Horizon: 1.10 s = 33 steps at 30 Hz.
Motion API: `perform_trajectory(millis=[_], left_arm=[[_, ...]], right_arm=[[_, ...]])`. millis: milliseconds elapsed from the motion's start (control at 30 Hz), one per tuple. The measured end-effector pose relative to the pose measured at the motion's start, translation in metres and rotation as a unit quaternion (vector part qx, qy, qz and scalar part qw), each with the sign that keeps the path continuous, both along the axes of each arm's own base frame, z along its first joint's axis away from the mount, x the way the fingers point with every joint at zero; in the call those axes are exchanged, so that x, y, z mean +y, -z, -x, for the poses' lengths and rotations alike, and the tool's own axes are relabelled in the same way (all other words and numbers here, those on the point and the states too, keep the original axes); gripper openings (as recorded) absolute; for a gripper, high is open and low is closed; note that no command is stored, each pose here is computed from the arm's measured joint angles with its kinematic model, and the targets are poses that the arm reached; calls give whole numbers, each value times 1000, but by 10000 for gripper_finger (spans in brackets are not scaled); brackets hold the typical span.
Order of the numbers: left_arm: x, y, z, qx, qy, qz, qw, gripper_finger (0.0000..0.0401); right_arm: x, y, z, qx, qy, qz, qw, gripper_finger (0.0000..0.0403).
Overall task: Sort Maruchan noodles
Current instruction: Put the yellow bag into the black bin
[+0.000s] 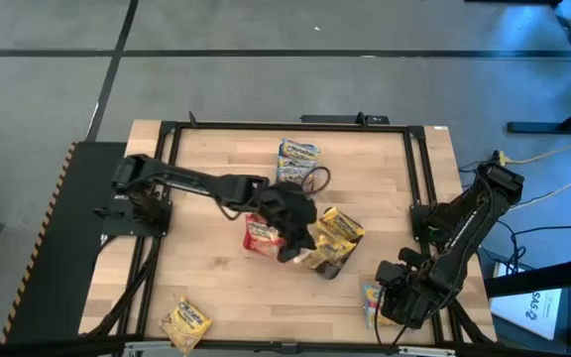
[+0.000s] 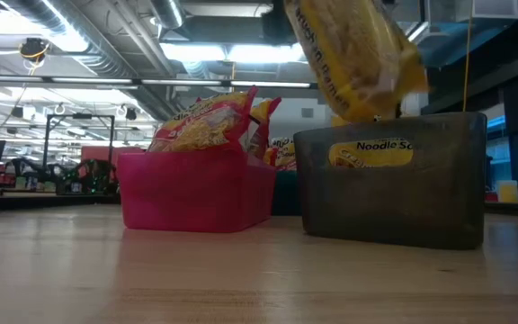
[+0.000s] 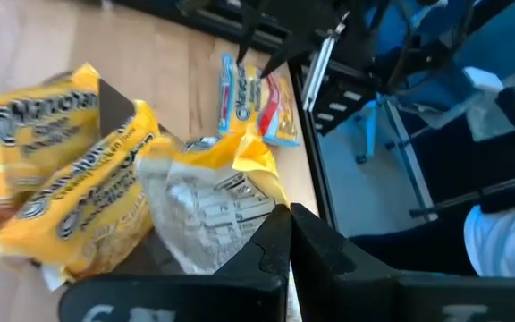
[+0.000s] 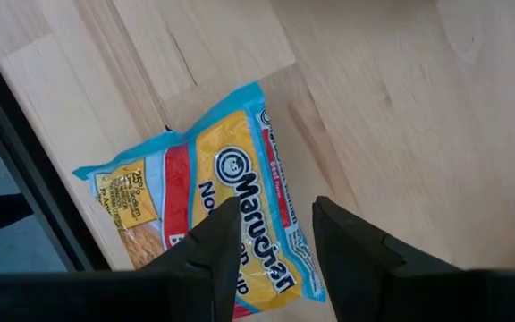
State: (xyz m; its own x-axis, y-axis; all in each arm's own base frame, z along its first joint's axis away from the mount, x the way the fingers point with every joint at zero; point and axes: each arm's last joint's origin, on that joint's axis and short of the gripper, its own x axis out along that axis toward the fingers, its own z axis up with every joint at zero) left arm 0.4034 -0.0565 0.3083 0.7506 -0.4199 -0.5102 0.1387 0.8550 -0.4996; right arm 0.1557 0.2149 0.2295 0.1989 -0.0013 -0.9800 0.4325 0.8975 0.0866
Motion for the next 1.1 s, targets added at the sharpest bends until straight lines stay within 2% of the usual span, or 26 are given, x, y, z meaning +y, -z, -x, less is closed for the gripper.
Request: perform_trajectory(millis=[133,300,467,700,1100], left_arm=[[-1,8,-17,1,13,9,1000,0],[-1,0,-30,-27,32,6,999,0],[3,2,-29,-13,30,-15,999,0],[10,26,-23,45,-29,-73,996,8],[11,28,-24,38,-20,-52,998,58]], right_arm=[[0,0,0,0,0,0,1000,137],[0,0,0,0,0,0,1000,137],[0,0,0,0,0,-1,1000,137],[1,0,1,17,-3,-12,1000,137],[1,0,1,16,-3,-12,1000,137]])
